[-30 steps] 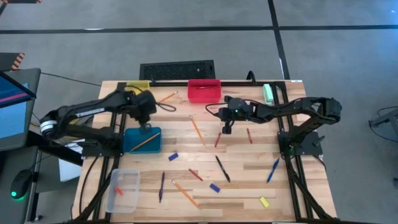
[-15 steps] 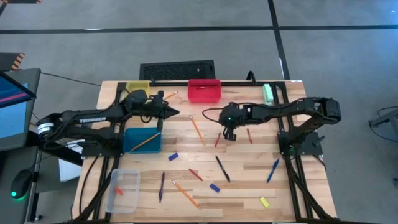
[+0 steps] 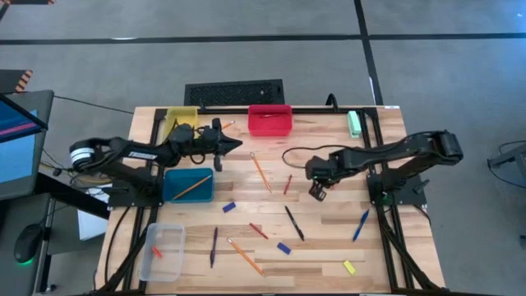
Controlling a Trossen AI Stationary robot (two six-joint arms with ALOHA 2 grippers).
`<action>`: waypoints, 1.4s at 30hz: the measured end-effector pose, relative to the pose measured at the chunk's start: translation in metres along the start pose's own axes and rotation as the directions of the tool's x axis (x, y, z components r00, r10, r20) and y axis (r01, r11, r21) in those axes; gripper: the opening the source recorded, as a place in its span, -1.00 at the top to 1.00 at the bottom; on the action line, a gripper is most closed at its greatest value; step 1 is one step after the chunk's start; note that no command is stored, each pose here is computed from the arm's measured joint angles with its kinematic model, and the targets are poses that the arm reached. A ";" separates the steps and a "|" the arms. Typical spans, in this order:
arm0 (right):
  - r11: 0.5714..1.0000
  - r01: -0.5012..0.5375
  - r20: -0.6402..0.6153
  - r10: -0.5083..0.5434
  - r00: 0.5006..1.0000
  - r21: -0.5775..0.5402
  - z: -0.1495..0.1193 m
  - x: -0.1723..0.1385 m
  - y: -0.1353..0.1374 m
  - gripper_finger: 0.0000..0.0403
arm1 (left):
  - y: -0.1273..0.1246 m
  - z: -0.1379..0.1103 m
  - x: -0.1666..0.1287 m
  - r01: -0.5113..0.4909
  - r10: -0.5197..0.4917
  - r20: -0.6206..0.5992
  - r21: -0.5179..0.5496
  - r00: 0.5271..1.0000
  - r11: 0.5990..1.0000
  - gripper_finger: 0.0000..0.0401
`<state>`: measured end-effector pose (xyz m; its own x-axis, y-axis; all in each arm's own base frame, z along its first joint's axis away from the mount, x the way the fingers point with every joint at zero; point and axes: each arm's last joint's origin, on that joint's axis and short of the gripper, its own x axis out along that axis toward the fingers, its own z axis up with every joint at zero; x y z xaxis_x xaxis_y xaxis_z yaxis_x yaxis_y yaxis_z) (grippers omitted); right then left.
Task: Sort crayons/erasers/pens/pencils in bins
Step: Put the red crayon into the red bin
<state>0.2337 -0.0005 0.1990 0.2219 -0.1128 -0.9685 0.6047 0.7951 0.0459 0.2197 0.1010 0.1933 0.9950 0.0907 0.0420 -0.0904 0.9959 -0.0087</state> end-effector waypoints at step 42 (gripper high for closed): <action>0.782 0.147 -0.103 -0.107 0.989 0.605 -0.020 0.032 -0.038 0.34 | -0.009 -0.020 0.012 0.099 -0.102 -0.034 -0.073 0.994 0.992 1.00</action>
<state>0.2026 -0.0229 0.1615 0.0761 -0.1351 -0.9879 0.9687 0.2447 0.0412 0.2329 0.0931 0.1741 0.9999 -0.0112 0.0092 0.0119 0.9969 -0.0776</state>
